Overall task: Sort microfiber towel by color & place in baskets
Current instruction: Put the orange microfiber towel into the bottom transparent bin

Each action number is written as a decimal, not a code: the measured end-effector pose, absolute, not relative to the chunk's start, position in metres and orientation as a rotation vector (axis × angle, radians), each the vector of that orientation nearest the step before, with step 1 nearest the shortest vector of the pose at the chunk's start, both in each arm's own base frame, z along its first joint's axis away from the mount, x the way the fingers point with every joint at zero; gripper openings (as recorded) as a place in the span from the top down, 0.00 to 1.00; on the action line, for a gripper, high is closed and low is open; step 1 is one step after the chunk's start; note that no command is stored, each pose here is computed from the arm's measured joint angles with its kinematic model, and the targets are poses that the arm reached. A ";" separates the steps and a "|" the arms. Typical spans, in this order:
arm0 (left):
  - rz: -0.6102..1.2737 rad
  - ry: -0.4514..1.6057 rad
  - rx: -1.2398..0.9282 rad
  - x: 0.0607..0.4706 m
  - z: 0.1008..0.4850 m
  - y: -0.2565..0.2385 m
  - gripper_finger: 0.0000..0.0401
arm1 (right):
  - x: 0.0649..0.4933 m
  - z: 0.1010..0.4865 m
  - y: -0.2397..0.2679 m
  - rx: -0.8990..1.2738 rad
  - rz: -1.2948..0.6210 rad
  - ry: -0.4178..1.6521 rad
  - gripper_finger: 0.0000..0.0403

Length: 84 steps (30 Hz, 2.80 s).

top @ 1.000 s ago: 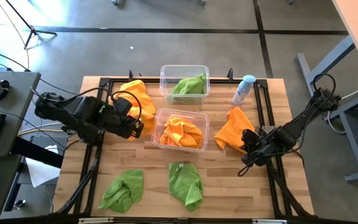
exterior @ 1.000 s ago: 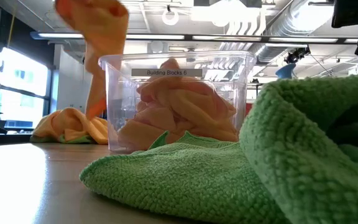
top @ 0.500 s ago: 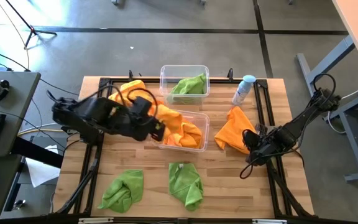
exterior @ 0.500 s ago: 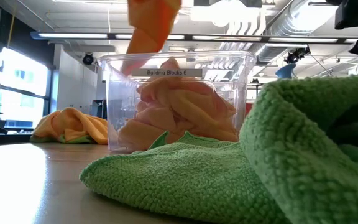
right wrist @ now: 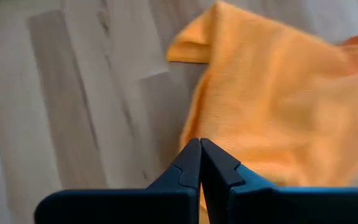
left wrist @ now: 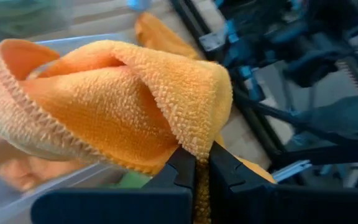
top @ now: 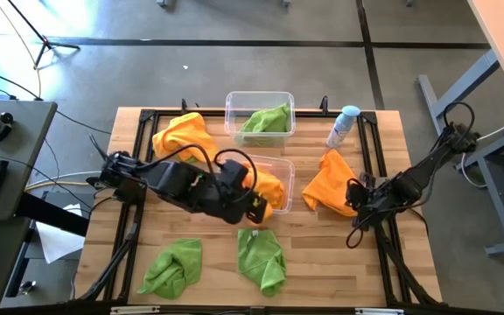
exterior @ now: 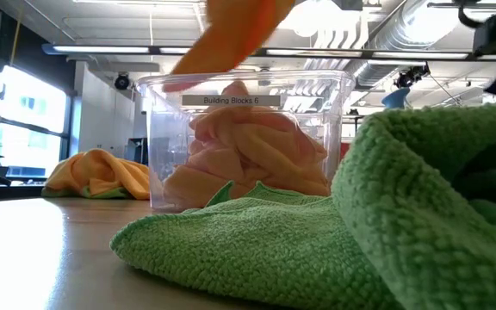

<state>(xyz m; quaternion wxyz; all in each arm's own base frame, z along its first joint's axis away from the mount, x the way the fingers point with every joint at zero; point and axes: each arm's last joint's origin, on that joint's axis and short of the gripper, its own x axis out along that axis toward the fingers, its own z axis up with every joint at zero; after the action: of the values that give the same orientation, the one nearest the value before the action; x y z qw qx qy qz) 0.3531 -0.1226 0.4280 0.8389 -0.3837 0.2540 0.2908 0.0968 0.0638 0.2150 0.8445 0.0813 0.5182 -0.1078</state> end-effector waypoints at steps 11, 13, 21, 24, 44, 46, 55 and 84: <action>0.746 0.618 -0.802 0.353 0.417 -0.100 1.00 | 0.093 0.187 0.062 0.332 -0.115 0.952 1.00; 0.813 0.678 -0.807 0.349 0.410 -0.094 1.00 | 0.093 0.188 0.062 0.328 -0.111 0.951 1.00; 0.922 0.899 -0.814 0.371 0.370 -0.078 1.00 | 0.093 0.189 0.062 0.321 -0.104 0.944 1.00; 0.913 1.003 -0.800 0.389 0.347 -0.071 1.00 | 0.093 0.189 0.062 0.321 -0.104 0.943 1.00; 1.001 0.974 -0.932 0.439 0.296 -0.009 1.00 | 0.094 0.190 0.063 0.334 -0.096 0.935 1.00; 1.025 1.008 -0.909 0.443 0.284 -0.011 1.00 | 0.094 0.190 0.063 0.336 -0.094 0.938 1.00; 1.024 1.133 -0.942 0.467 0.228 -0.021 0.99 | 0.094 0.190 0.063 0.341 -0.095 0.940 1.00; 1.042 1.150 -0.910 0.467 0.238 -0.023 0.67 | 0.094 0.189 0.064 0.348 -0.061 0.967 1.00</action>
<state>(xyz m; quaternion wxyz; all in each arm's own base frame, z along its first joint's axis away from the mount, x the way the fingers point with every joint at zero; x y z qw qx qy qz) 0.4672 -0.0231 0.2384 0.6221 -0.3963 0.5004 0.4534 0.0938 0.0643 0.1894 0.8704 0.1665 0.4624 -0.0291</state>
